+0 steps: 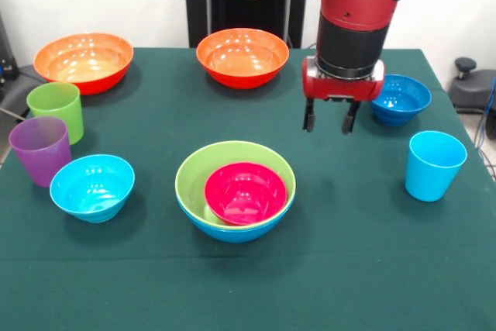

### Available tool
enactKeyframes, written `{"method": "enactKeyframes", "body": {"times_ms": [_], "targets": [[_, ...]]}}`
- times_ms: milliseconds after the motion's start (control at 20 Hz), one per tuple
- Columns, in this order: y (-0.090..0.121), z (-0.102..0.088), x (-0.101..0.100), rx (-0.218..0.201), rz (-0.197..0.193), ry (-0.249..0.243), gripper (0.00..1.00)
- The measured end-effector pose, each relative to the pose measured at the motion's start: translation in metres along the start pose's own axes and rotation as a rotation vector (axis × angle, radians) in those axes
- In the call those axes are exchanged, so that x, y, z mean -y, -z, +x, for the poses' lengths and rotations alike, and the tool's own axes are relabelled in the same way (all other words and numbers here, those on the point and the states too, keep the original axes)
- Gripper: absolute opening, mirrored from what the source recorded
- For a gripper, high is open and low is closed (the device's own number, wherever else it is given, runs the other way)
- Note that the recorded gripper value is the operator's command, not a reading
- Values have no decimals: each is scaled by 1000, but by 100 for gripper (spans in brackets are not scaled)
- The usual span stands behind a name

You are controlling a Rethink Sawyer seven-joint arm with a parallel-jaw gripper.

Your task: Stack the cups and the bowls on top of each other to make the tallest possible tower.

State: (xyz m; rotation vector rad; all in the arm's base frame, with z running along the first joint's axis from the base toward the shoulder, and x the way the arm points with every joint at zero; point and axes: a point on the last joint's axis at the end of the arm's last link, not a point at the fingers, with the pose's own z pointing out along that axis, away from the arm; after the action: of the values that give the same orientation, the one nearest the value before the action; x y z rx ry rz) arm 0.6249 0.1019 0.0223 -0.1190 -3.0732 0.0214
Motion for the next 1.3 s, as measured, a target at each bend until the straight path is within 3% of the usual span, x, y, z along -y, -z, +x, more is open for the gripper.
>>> {"method": "enactKeyframes", "body": {"times_ms": [500,650,1050,1300], "targets": [[24,10,5,-12,-12,-50,100],[41,2,-1,-16,-23,-81,100],[82,-33,-29,-96,-37,-126,100],[98,-58,-39,-83,-54,-140,100]]}}
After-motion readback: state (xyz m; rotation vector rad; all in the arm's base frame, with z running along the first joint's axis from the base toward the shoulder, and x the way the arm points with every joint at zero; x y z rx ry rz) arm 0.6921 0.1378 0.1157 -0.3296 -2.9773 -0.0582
